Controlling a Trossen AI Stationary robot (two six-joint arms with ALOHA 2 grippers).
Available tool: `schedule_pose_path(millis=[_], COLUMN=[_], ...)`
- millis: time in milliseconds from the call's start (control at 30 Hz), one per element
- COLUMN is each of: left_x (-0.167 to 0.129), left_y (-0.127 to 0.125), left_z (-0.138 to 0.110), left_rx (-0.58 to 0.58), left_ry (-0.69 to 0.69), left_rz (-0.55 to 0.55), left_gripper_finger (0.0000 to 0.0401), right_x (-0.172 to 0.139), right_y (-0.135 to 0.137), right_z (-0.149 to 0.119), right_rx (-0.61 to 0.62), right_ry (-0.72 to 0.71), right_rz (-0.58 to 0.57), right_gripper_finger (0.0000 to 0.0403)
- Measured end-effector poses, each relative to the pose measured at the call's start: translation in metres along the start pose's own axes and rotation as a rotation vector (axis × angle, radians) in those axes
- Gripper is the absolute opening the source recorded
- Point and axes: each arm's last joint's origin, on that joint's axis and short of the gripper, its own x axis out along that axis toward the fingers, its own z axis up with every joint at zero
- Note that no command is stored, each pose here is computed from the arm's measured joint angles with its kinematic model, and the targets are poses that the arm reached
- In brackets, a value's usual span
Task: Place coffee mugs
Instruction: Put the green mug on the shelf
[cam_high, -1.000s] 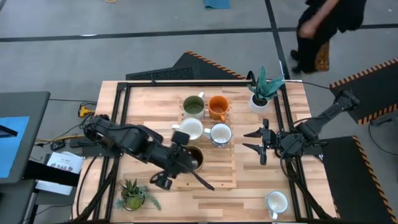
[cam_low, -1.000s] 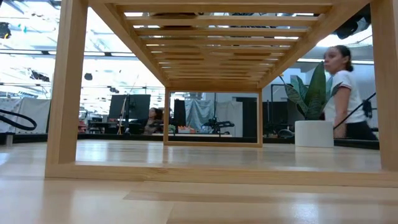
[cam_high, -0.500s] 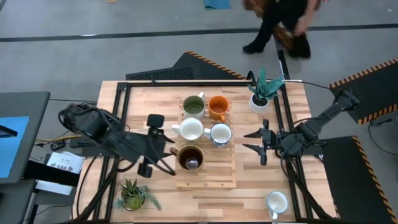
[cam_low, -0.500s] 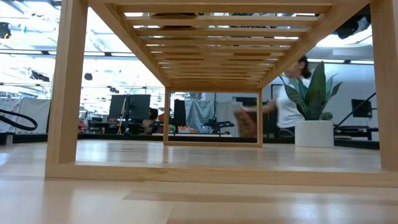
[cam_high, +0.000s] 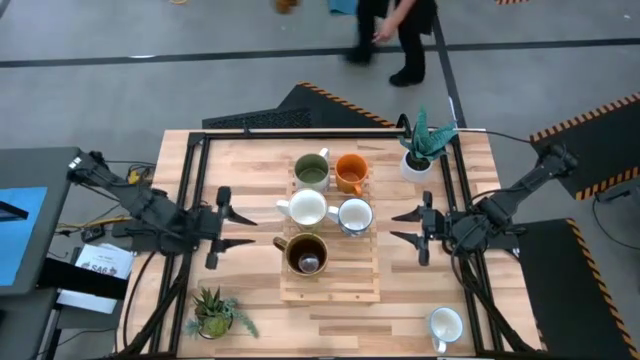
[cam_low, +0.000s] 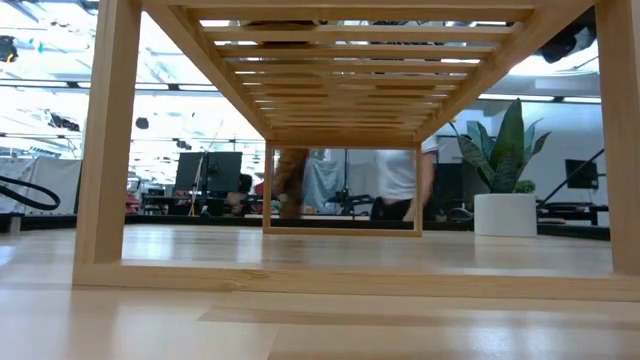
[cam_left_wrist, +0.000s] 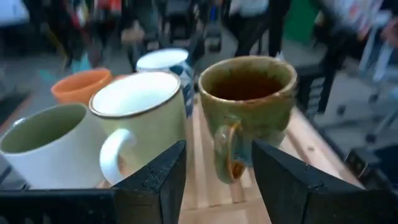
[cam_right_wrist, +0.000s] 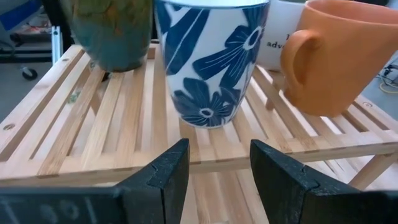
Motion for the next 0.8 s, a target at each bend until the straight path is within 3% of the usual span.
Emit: schedule_pose_path(millis=[200,333,400,467,633,800], left_x=[-0.018,-0.022,-0.021,-0.02,-0.019,-0.019], left_y=[0.005,0.004,0.004,0.003,0.003,0.002], left_z=[-0.056,-0.08,-0.089,-0.098,-0.099,-0.099], left_rx=[-0.032,-0.041,-0.042,-0.036,-0.058,-0.056], left_ry=[-0.257,-0.307,-0.294,-0.27,-0.265,-0.268], left_rz=[-0.023,-0.066,-0.059,-0.052,-0.042,-0.067], left_gripper_finger=[0.0167,0.0167,0.0167,0.0167,0.0167,0.0167], right_x=[0.003,-0.007,-0.014,-0.019,-0.023,-0.023], right_y=[-0.003,0.0,0.005,0.012,0.043,0.085], right_z=[0.01,0.04,0.053,0.061,0.056,0.03], right_rx=[0.082,0.229,0.326,0.405,0.51,0.543], right_ry=[-0.057,-0.009,0.097,0.228,0.648,1.039], right_rz=[-0.007,0.212,0.335,0.369,0.339,0.275], right_gripper_finger=[0.0194,0.0194,0.0193,0.0191,0.0185,0.0182])
